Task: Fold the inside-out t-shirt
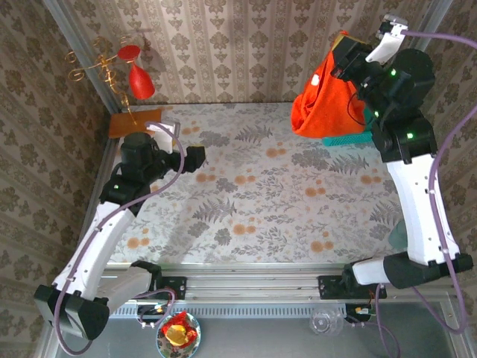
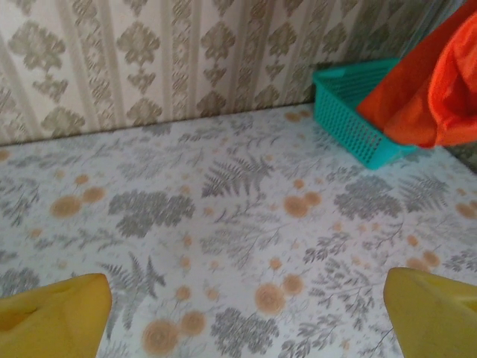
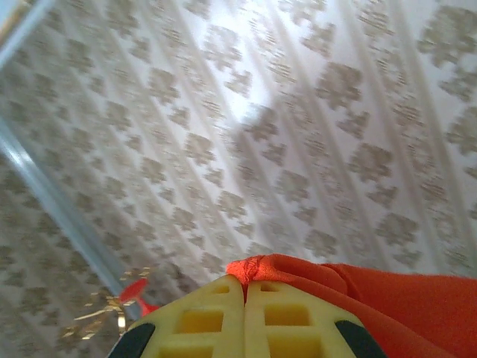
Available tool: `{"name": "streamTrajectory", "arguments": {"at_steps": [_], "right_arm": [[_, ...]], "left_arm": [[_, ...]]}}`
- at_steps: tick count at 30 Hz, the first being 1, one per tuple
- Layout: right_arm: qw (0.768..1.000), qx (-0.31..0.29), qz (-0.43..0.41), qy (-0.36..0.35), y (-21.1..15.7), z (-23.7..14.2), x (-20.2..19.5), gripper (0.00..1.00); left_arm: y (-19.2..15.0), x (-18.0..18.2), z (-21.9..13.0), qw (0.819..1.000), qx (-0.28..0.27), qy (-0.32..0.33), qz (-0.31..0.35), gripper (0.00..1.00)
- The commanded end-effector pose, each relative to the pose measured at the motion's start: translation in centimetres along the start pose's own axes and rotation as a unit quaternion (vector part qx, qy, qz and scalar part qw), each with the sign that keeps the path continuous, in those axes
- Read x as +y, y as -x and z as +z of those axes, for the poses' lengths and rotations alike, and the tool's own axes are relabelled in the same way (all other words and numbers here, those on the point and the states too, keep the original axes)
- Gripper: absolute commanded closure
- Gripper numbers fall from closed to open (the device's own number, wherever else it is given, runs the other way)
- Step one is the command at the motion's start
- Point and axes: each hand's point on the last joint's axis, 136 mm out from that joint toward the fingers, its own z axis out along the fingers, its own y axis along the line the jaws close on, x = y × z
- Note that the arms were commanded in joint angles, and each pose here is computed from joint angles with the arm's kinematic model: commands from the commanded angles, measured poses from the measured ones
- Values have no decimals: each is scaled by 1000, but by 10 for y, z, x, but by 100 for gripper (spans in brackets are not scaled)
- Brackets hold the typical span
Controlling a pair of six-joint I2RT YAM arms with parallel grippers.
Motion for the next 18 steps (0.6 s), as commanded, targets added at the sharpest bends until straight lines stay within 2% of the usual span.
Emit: {"name": "streamTrajectory", "arguments": {"at_steps": [1, 10, 13, 18], "right_arm": [[998, -25, 20, 51, 16, -10, 36, 100], [991, 36, 72, 111, -36, -3, 72, 100], [988, 74, 80, 112, -72, 4, 71, 100], [974, 176, 116, 80, -170, 15, 43, 100]], "left_arm": [[37, -24, -4, 997, -53, -44, 16, 7], [36, -73, 8, 991, -46, -117, 50, 22], [31, -87, 14, 988, -41, -137, 54, 28], [9, -95, 33, 989, -12, -141, 48, 40]]}}
